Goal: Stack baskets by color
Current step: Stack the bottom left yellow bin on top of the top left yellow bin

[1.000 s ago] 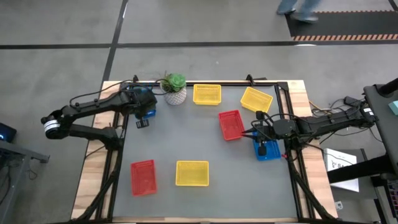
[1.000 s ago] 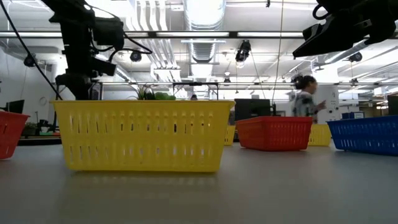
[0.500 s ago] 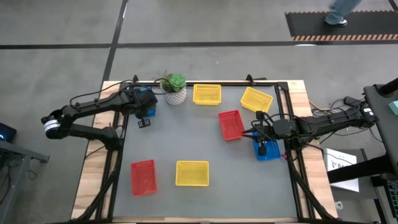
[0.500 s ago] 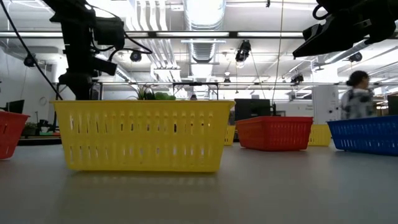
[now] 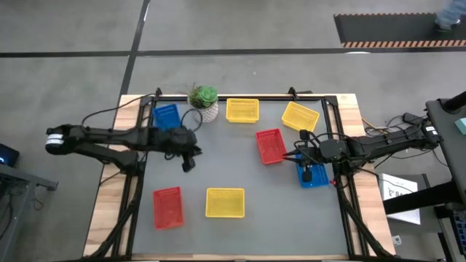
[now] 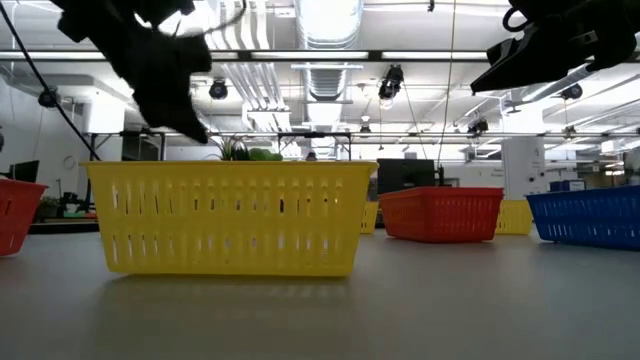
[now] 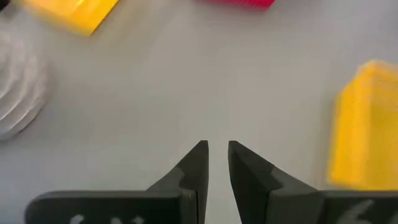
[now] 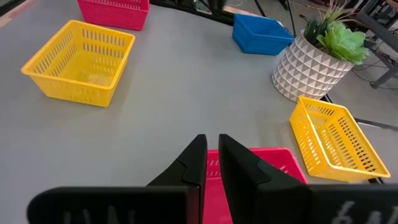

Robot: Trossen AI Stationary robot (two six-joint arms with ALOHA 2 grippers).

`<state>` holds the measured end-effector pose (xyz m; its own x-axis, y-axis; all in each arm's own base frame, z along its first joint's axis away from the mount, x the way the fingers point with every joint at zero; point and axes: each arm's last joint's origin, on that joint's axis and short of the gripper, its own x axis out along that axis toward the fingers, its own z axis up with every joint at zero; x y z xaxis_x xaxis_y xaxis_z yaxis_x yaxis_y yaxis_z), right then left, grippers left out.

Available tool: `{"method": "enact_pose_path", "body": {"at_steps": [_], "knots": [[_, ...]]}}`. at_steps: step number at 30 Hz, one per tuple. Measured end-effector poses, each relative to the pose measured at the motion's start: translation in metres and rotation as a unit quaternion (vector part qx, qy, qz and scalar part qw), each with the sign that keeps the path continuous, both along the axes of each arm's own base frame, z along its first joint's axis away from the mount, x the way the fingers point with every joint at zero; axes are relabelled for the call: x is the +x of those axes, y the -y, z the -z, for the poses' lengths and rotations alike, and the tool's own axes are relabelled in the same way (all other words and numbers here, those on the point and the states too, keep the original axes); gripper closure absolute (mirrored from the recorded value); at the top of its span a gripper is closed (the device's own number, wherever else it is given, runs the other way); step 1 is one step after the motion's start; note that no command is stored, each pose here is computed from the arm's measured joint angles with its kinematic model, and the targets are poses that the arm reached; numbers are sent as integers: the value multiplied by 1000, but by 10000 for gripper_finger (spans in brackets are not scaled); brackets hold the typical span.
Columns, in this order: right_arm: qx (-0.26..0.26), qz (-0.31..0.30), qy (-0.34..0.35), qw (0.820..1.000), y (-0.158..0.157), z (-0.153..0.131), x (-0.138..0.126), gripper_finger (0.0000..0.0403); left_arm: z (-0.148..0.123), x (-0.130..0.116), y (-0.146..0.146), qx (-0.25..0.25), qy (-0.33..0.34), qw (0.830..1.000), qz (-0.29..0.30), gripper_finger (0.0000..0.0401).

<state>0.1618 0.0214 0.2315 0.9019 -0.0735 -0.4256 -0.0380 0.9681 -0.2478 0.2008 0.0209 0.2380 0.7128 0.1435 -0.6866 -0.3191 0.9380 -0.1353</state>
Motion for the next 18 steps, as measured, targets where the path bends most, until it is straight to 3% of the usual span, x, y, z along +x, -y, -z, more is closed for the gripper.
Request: {"method": "enact_pose_path", "body": {"at_steps": [8,18], "knots": [[1,0,3,1000,0,4,0,369,-6,13,34,13,123,991,51,356],[-10,-6,11,1000,0,7,1,369,-5,31,49,75,168,982,31,356]]}}
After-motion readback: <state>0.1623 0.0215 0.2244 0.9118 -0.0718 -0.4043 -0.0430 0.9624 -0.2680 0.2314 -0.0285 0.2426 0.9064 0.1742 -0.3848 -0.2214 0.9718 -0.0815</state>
